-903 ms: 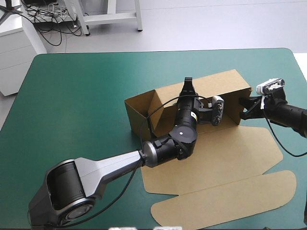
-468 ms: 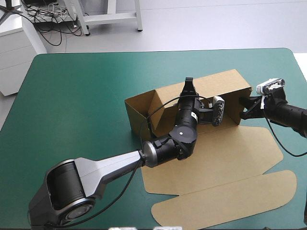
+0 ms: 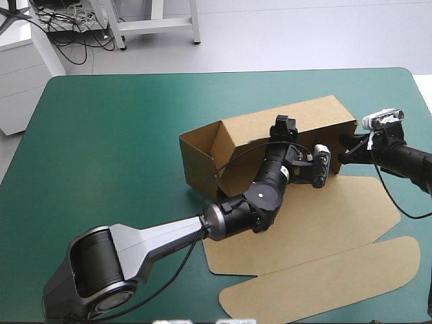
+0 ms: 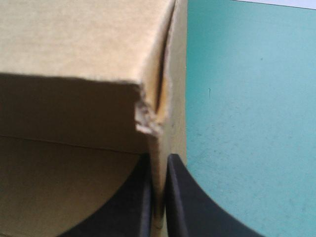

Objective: Fold the box

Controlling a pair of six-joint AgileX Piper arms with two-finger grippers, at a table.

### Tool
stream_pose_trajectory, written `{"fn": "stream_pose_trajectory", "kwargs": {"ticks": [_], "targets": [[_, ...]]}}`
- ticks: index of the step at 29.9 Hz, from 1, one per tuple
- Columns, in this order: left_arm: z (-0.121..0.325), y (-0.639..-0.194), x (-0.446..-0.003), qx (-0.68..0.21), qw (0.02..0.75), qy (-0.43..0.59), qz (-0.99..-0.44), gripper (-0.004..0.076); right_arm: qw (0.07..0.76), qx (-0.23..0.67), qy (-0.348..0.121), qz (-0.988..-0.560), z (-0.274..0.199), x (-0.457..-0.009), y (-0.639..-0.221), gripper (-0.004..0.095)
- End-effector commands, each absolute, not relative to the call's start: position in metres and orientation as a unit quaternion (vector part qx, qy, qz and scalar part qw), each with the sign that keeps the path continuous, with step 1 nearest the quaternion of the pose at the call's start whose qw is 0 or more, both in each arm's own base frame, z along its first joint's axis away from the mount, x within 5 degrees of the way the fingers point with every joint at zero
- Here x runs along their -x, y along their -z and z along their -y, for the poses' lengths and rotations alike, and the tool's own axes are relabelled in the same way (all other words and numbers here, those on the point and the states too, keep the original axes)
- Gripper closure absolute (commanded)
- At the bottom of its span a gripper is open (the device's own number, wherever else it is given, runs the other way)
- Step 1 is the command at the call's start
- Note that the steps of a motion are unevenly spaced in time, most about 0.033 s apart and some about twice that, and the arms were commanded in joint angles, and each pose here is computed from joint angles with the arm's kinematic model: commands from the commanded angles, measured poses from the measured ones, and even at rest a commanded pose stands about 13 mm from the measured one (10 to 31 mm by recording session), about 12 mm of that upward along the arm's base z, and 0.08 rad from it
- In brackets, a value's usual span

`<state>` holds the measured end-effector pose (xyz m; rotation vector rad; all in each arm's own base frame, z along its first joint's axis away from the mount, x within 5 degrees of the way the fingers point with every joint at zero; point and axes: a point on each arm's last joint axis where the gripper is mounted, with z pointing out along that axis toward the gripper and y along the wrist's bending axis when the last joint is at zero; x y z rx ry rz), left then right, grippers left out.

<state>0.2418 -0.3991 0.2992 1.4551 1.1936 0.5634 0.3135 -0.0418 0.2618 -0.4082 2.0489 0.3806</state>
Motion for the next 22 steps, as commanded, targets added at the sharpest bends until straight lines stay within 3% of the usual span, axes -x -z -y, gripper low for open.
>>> {"fn": "stream_pose_trajectory", "kwargs": {"ticks": [1,9,15,19,22], "targets": [[0.396,-0.349,-0.224,-0.583,0.62,-0.238,-0.469,0.0295,0.526,0.129,-0.153,-0.827,0.044,-0.315,-0.286,0.0908],[0.406,-0.378,-0.183,-0.575,0.671,-0.276,-0.378,0.0395,0.508,0.108,-0.144,-0.842,0.047,-0.314,-0.283,0.0908],[0.377,-0.423,-0.177,-0.509,0.713,-0.251,-0.412,0.0729,0.506,0.103,-0.136,-0.846,0.046,-0.308,-0.302,0.0908],[0.339,-0.461,-0.186,-0.437,0.748,-0.218,-0.45,0.0724,0.49,0.095,-0.126,-0.857,0.048,-0.305,-0.32,0.0908],[0.301,-0.487,-0.199,-0.37,0.766,-0.189,-0.49,0.0724,0.474,0.1,-0.147,-0.862,0.044,-0.301,-0.334,0.0908]]}}
